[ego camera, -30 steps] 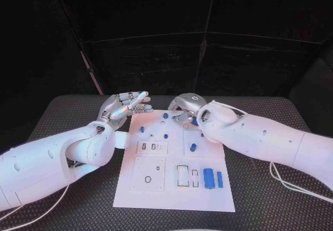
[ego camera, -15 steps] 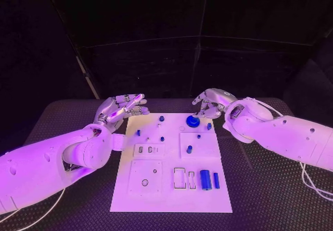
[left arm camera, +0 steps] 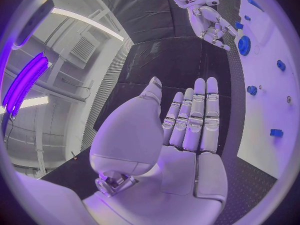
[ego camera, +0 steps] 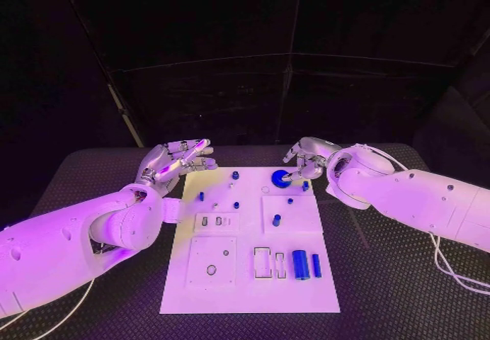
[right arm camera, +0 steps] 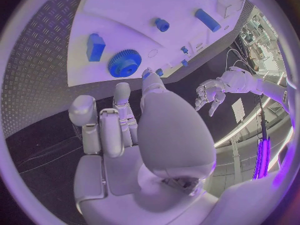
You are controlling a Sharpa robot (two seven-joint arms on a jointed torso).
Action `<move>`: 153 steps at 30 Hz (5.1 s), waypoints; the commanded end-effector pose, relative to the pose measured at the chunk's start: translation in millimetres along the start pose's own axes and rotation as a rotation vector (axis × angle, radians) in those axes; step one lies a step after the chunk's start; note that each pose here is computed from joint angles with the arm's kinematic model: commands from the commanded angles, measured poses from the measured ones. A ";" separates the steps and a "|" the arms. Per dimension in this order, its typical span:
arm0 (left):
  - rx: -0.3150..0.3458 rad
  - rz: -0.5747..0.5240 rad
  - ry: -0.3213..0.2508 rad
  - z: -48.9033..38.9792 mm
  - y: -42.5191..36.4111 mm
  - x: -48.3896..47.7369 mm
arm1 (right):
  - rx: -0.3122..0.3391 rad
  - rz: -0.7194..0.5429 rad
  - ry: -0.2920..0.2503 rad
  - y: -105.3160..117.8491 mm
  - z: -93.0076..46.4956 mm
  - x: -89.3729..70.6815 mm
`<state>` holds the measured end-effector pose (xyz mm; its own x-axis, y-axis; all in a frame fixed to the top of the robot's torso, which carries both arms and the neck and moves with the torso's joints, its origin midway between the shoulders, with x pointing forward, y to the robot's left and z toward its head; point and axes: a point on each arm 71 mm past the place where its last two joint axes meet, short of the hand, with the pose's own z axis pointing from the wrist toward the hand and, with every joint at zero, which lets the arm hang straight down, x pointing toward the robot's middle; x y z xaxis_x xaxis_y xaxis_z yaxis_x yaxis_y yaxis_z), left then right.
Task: Assemble the parts on the task board
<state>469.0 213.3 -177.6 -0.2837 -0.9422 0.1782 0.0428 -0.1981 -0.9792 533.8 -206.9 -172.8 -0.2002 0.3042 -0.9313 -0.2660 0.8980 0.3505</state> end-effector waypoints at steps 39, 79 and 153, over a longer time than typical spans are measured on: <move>0.005 -0.011 0.017 1.5 -0.6 2.1 | 0.032 -0.102 0.098 8.0 16.3 15.0; 0.003 -0.011 0.017 1.4 -0.3 1.9 | -0.141 -0.135 -0.099 53.1 9.6 8.7; 0.003 -0.013 0.018 3.7 0.4 3.9 | -0.261 -0.216 0.008 137.4 36.7 59.3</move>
<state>471.3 209.7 -178.9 -0.2909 -0.9387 0.1851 0.0355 -0.2039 -0.9783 521.2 -55.3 -185.0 -0.1253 0.1092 -0.9861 -0.5251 0.8360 0.1593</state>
